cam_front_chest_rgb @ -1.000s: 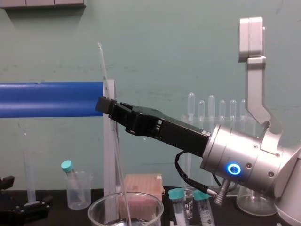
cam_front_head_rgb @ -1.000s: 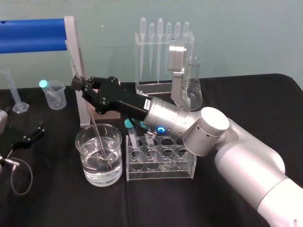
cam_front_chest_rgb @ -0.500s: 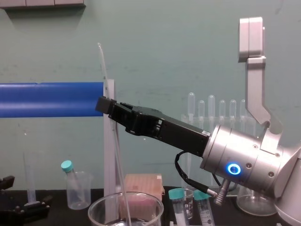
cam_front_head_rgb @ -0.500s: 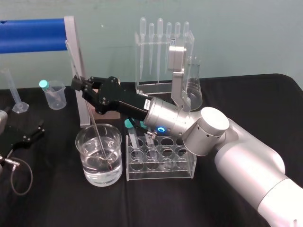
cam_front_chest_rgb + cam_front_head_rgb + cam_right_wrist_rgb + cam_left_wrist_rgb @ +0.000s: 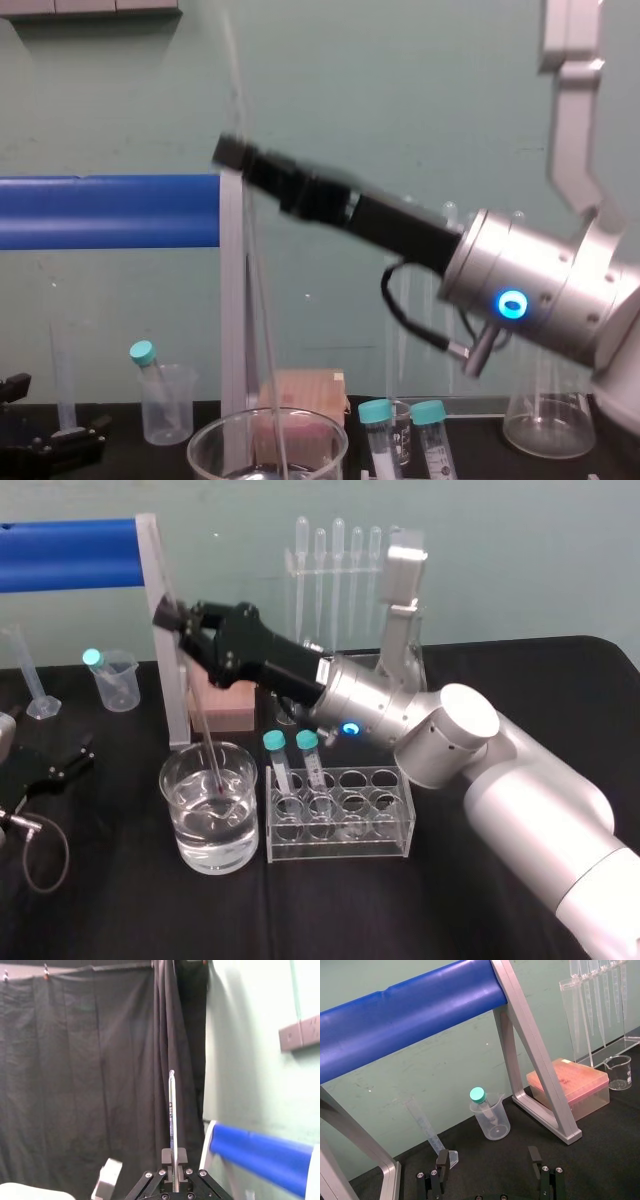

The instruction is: Hold the thermometer with one hand and immerse one end into the beaker, then reinsert it into the test tube rack.

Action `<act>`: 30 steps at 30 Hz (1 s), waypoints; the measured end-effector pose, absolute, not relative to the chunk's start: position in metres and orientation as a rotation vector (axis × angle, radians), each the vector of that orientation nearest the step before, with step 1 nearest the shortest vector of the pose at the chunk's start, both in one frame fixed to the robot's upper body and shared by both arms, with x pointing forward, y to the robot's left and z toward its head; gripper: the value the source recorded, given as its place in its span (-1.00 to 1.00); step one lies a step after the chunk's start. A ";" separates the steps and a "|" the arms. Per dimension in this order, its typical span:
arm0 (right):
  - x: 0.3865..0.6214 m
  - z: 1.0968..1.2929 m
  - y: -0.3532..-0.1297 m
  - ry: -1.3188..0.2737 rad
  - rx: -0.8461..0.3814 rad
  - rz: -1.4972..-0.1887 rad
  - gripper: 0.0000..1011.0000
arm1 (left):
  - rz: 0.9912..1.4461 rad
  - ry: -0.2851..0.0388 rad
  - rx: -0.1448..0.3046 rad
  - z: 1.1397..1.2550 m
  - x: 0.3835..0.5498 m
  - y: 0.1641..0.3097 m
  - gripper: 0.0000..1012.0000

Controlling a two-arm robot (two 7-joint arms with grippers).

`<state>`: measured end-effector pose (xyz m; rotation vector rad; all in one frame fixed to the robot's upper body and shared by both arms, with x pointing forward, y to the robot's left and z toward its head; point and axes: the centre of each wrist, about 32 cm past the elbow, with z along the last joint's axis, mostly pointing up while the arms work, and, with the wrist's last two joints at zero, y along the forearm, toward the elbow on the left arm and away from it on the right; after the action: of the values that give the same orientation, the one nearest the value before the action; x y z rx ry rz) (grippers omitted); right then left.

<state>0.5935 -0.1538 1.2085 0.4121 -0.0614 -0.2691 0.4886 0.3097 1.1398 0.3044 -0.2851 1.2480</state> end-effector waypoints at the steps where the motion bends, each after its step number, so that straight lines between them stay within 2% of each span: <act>1: 0.594 1.211 -0.154 -0.068 0.422 -0.269 -0.89 | 1.248 -0.285 0.304 1.140 0.489 0.310 0.99; 12: 0.593 1.256 -0.171 -0.178 0.631 -0.258 -0.89 | 1.248 -0.285 0.304 1.140 0.489 0.310 0.99; 18: 0.583 1.282 -0.204 -0.292 0.627 -0.344 -0.89 | 1.248 -0.285 0.304 1.140 0.489 0.310 0.99; 23: 0.568 1.279 -0.244 -0.321 0.595 -0.467 -0.89 | 1.248 -0.285 0.304 1.140 0.489 0.310 0.99; 26: 0.561 1.273 -0.258 -0.321 0.587 -0.509 -0.89 | 1.248 -0.285 0.304 1.140 0.489 0.310 0.99; 30: 0.547 1.255 -0.282 -0.294 0.571 -0.579 -0.89 | 1.248 -0.285 0.304 1.140 0.489 0.310 0.99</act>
<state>0.5471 -0.2821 1.2552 0.5711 -0.2940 -0.5790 0.4886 0.3097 1.1398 0.3045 -0.2851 1.2479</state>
